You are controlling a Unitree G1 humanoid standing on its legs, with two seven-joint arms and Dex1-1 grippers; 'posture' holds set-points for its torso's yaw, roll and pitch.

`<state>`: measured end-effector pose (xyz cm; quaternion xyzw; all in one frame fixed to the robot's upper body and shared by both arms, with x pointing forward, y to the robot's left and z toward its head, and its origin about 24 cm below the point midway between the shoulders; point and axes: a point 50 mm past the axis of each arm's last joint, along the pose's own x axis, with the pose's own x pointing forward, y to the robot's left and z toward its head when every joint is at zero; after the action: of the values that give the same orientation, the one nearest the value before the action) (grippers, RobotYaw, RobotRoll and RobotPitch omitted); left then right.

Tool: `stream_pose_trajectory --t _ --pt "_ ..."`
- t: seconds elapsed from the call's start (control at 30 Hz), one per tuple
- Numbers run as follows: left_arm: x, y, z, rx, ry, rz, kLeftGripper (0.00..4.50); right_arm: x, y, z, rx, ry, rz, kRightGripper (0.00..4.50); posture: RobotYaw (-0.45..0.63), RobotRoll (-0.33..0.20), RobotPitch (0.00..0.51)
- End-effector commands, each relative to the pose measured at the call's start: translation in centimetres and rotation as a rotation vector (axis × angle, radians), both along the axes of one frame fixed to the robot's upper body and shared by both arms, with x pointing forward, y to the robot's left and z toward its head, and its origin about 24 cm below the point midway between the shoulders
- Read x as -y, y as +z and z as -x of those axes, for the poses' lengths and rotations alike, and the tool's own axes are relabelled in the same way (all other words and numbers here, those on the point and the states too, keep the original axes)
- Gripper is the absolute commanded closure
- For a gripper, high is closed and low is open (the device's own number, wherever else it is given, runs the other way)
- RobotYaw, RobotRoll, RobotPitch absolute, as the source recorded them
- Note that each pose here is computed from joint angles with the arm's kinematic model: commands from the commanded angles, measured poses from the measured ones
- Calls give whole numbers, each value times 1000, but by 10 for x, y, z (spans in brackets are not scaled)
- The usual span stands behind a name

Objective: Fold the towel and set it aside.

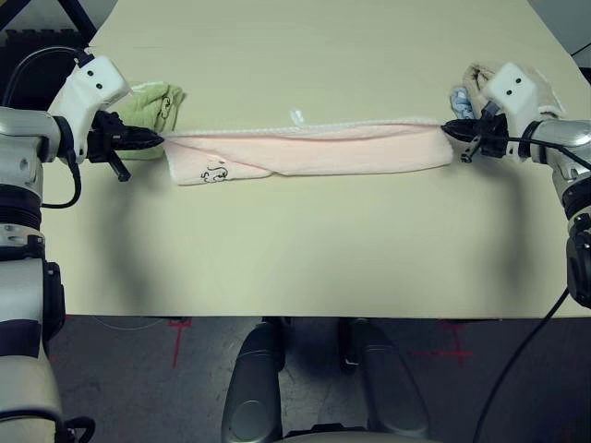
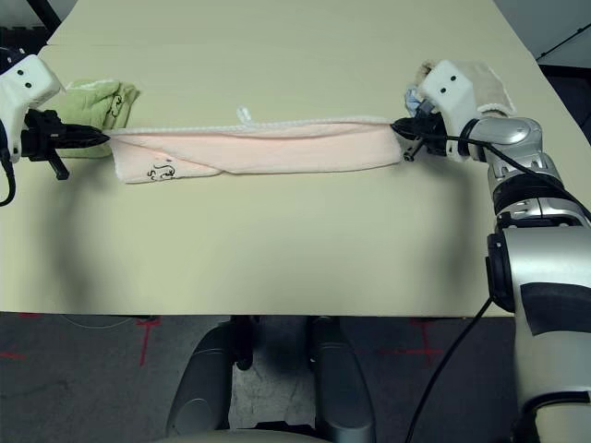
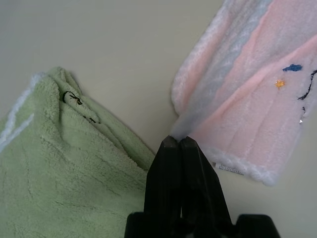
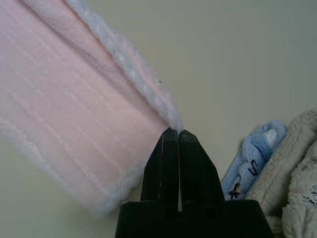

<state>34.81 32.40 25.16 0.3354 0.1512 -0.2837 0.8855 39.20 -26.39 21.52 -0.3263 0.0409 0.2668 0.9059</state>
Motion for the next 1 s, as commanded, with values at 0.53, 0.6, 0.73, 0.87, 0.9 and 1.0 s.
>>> stream_pose_trajectory --t 0.53,0.6,0.73,0.87,0.9,1.0 --pt "-4 5 -5 97 69 -12 1611 5 -9 -3 -10 -119 -172 1587 -28 0 247" --pt "-6 9 -3 115 68 0 790 5 -5 -3 14 -113 -252 793 -28 0 247" --pt "-4 18 2 136 17 59 6 2 7 0 71 -2 -445 22 -26 0 244" --pt "7 25 9 119 -104 180 6 -2 12 4 48 128 -572 22 -24 0 243" --pt "10 26 11 114 -143 212 6 -2 12 5 31 154 -590 22 -23 0 242" --pt "26 25 20 93 -260 401 6 -4 7 10 -70 276 -673 22 -23 0 242"
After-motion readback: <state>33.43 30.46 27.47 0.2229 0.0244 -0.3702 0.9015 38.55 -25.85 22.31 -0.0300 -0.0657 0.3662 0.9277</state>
